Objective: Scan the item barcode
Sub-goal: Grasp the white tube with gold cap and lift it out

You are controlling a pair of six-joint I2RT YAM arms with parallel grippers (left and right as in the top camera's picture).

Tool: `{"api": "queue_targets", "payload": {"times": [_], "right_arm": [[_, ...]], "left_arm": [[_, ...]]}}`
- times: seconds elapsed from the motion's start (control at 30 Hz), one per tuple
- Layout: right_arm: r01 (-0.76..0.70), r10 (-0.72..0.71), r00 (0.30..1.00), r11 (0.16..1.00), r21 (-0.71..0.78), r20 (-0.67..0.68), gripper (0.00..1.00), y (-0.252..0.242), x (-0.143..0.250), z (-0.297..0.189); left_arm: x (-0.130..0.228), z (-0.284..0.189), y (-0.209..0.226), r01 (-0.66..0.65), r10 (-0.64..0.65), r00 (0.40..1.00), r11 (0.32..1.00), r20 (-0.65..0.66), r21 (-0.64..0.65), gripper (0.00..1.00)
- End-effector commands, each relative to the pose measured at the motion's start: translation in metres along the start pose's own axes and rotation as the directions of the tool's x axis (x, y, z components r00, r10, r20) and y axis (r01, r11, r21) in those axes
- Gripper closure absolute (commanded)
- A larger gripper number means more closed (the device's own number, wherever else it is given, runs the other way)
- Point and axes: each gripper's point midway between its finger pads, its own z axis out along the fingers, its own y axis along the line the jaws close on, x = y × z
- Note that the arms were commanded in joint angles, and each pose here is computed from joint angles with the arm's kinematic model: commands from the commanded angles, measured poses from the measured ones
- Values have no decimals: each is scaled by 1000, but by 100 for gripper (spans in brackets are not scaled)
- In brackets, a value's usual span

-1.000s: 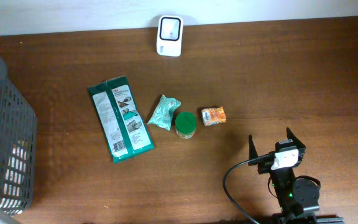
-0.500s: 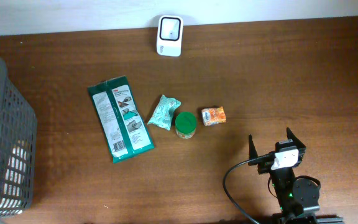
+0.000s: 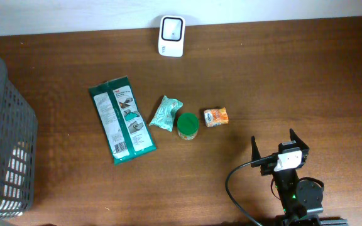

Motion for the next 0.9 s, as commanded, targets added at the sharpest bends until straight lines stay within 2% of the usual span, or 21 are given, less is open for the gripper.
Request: {"api": "queue_targets", "payload": {"times": [0.0, 0.27, 0.5, 0.87], "right_arm": [[-7, 7, 1000, 1000, -7, 2, 2, 1, 1, 0], [-7, 7, 1000, 1000, -8, 2, 2, 1, 1, 0], [-7, 7, 1000, 1000, -7, 2, 2, 1, 1, 0], [-7, 7, 1000, 1000, -7, 2, 2, 1, 1, 0]], "left_arm": [[15, 28, -6, -139, 153, 986, 971, -63, 192, 19], [42, 73, 22, -163, 220, 949, 955, -226, 246, 19], [73, 114, 32, -102, 197, 908, 960, -369, 263, 23], [116, 159, 41, -101, 196, 894, 964, -402, 246, 25]]}}
